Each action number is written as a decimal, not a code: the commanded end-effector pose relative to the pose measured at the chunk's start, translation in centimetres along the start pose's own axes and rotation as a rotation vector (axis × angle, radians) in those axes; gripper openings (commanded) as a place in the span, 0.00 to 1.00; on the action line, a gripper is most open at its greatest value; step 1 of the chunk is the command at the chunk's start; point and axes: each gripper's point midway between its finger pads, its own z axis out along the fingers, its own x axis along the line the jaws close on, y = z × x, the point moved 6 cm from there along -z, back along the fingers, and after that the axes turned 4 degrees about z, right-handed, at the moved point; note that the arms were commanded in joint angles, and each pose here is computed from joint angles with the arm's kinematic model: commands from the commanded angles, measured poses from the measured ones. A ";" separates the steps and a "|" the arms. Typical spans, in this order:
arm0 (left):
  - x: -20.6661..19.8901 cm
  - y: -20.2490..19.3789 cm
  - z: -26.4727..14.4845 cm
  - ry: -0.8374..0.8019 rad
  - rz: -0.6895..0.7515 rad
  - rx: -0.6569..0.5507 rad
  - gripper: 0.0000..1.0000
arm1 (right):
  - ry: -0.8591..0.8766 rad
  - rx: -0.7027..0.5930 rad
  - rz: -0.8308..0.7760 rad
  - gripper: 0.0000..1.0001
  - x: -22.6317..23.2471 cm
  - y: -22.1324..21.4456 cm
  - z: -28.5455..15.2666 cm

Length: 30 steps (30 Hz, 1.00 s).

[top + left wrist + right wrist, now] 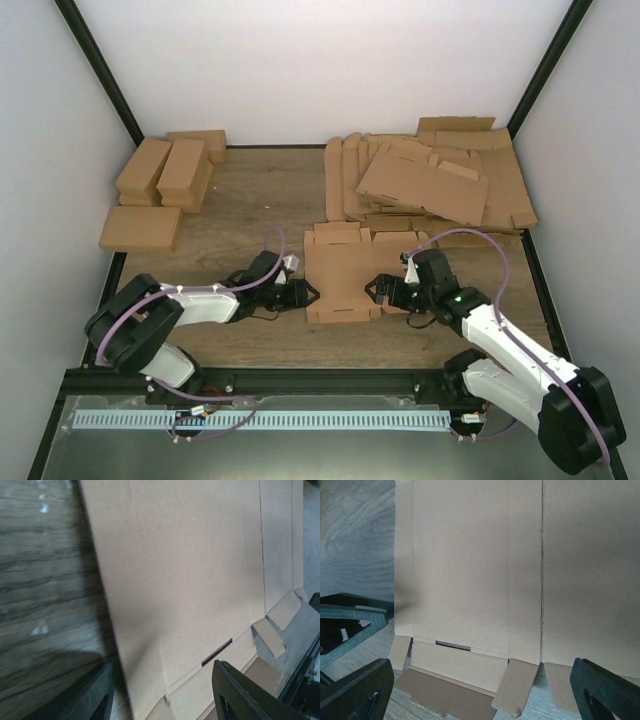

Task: Fold the paper box

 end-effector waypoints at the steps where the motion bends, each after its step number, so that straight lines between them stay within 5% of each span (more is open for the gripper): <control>1: -1.0 0.5 1.6 -0.036 0.003 0.004 0.52 | 0.027 -0.025 0.000 1.00 0.4 0.4 -0.3; 9: -0.8 1.2 1.5 0.019 -0.003 -0.043 0.04 | 0.037 0.018 0.026 1.00 -0.1 -0.5 0.5; 22: 1.7 -1.4 -7.4 0.357 0.067 -0.056 0.04 | -0.006 -0.062 -0.018 1.00 1.4 1.8 -1.5; 30: 1.0 -2.1 -10.0 0.293 0.051 -0.119 0.04 | 0.090 0.017 -0.048 0.95 2.4 1.4 0.0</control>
